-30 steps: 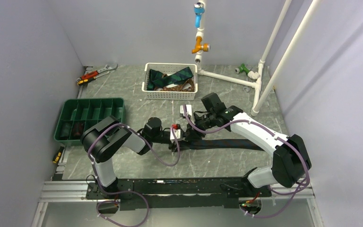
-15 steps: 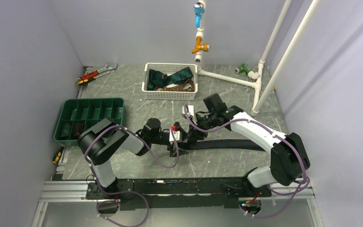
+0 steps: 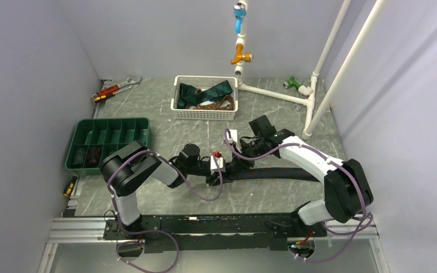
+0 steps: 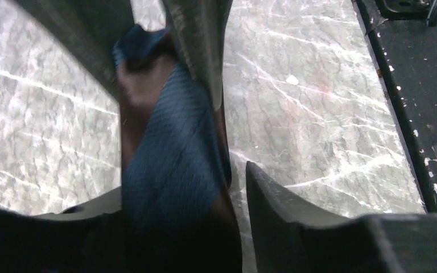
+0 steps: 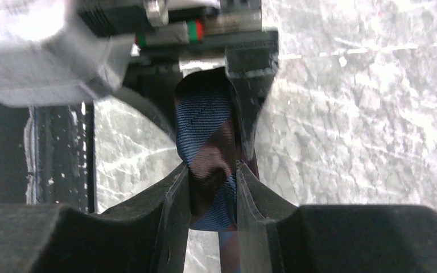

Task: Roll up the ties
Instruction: Roll the tie at the center of the board.

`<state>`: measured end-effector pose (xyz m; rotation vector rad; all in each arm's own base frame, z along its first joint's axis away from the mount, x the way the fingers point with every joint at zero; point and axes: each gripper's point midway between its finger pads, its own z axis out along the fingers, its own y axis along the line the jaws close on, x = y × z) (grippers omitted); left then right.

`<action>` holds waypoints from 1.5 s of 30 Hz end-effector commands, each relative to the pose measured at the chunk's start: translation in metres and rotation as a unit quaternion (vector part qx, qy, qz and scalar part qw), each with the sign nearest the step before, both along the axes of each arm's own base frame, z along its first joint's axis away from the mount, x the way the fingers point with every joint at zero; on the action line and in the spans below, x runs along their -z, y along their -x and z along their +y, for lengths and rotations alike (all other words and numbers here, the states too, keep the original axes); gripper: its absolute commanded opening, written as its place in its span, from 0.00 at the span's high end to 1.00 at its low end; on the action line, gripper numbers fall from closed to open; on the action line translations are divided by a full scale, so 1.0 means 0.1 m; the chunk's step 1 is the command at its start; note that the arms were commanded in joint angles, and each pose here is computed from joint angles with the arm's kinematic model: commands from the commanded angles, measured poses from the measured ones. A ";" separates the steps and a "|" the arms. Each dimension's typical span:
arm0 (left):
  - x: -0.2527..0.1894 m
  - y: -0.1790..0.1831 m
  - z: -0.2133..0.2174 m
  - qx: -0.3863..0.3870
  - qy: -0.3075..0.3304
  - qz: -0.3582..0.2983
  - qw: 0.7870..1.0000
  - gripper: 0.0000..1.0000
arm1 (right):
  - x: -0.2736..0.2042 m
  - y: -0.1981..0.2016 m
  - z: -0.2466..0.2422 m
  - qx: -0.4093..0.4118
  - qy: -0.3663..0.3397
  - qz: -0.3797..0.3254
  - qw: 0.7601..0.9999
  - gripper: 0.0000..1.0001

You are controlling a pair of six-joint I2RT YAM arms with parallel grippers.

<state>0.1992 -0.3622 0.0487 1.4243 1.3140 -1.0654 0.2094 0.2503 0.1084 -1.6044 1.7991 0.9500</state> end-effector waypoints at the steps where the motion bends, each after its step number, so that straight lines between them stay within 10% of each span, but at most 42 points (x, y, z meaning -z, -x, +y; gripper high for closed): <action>1: 0.06 -0.09 0.06 -0.021 -0.028 -0.017 0.999 0.51 | 0.17 0.06 -0.21 -0.019 0.023 -0.016 0.999 0.66; 11: 0.29 -0.20 0.24 -0.047 -0.116 -0.030 0.992 0.69 | 0.61 0.00 -0.37 -0.012 0.099 0.017 0.995 0.63; 21: 0.16 -0.12 0.30 -0.029 -0.091 -0.062 0.993 0.28 | 0.84 -0.07 -0.41 -0.012 0.131 0.028 0.991 0.64; 32: -0.05 -0.25 -0.07 -0.015 -0.047 -0.073 0.996 0.10 | 0.61 -0.06 -0.31 -0.023 0.096 0.020 0.995 0.60; 45: 0.30 -0.08 0.09 0.010 -0.111 -0.081 0.990 0.64 | 0.45 -0.14 -0.39 -0.018 0.089 0.018 0.996 0.51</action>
